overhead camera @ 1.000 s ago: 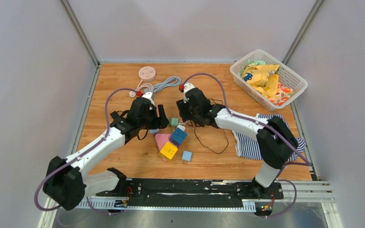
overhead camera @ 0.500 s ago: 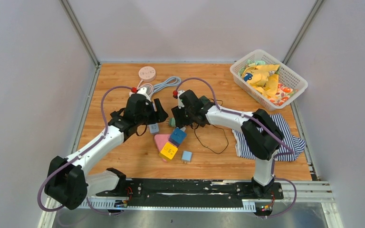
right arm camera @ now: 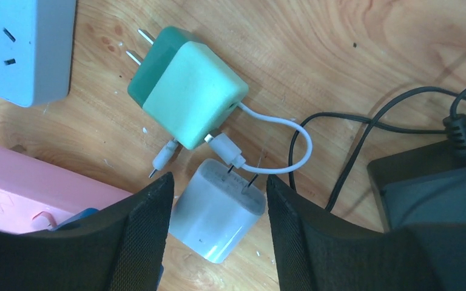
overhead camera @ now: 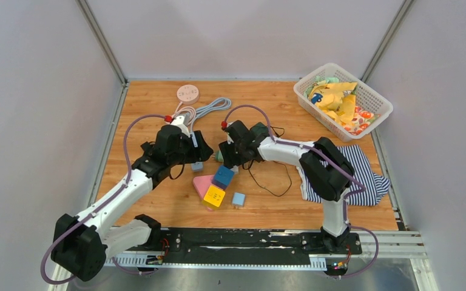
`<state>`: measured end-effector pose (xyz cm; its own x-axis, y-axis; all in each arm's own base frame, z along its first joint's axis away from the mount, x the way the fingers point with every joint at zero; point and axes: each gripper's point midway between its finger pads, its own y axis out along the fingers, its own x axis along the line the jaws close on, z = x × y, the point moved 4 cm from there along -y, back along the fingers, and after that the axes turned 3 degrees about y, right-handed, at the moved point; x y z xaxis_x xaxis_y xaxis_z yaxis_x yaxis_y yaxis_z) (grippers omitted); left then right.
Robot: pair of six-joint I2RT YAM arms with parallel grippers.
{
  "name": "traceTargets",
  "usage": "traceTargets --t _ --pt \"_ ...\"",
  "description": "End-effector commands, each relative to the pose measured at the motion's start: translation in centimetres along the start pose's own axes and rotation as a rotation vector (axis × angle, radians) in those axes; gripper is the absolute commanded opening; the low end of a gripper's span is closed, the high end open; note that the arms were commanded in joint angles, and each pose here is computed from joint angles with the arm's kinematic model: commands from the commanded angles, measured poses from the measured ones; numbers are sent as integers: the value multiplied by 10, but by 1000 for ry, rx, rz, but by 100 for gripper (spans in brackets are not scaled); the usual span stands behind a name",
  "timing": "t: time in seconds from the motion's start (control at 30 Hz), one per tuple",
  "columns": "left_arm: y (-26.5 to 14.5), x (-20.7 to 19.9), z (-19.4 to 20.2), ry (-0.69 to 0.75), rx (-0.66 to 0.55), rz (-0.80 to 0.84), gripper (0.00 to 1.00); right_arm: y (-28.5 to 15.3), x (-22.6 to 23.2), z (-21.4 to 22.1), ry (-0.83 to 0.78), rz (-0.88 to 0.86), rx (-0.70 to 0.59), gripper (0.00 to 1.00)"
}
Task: Insert the plug
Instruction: Pick up the plug from the center of the board.
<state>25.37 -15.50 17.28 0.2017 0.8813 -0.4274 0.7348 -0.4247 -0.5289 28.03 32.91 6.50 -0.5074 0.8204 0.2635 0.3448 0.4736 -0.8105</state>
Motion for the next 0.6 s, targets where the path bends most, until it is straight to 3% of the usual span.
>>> traceTargets --t 0.0,0.2,0.37,0.57 --pt "-6 6 7 23 7 -3 73 8 -3 24 4 40 86 58" --pt "-16 4 6 36 -6 7 73 3 -7 28 -11 79 87 49" --pt "-23 2 3 31 -31 19 73 -10 -11 26 -14 155 77 61" --pt "-27 2 4 33 -36 21 73 -12 -10 32 -22 174 90 63"
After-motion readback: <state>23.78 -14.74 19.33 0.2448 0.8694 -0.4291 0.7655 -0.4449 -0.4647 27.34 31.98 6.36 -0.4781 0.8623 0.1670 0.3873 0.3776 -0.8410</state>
